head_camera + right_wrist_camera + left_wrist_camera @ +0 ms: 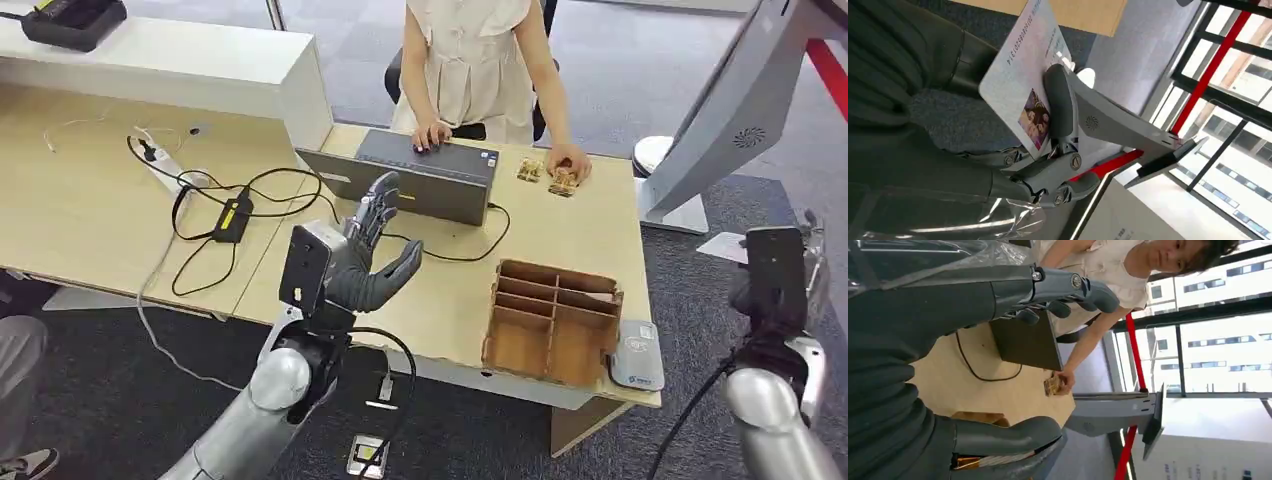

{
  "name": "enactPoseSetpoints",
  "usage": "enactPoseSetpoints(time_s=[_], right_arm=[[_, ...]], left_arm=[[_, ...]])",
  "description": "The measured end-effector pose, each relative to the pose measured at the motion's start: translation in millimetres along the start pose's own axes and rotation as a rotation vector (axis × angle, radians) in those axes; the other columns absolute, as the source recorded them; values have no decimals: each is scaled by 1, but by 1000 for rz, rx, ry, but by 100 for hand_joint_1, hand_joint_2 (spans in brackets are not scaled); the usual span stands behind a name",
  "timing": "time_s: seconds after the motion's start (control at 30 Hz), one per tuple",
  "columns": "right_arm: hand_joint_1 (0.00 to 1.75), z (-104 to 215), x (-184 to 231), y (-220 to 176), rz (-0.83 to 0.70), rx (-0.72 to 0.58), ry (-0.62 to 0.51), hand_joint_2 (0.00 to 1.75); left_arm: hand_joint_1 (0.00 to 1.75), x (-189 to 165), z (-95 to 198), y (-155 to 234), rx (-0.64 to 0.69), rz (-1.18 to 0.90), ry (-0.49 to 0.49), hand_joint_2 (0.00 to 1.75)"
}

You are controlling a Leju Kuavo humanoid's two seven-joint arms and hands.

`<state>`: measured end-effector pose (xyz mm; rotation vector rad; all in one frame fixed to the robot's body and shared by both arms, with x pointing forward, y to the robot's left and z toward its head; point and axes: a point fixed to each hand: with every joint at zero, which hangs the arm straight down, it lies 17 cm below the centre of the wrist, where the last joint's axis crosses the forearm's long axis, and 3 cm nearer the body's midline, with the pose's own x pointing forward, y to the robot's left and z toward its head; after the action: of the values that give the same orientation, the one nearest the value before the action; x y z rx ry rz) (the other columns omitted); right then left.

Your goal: Pass the card to the sensor for recognition and then transmit it.

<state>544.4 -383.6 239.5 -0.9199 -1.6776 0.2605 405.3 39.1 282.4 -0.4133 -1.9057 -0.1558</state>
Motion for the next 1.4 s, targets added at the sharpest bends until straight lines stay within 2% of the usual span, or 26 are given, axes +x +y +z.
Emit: enactPoseSetpoints(time_s=[0.3, 0.43, 0.83, 1.4], right_arm=[[175, 21, -8, 47, 202, 213, -16, 175], [175, 32, -17, 69, 230, 272, -6, 175], [175, 53, -38, 101, 258, 362, 35, 175], [175, 62, -61, 107, 272, 379, 102, 175]], left_arm=[[0, 11, -7, -6, -17, 21, -25, 175], [0, 16, -11, -10, -31, 29, -37, 175], [0, 18, -15, -15, -44, 38, -40, 175], [0, 16, -16, -17, -49, 39, -30, 175]])
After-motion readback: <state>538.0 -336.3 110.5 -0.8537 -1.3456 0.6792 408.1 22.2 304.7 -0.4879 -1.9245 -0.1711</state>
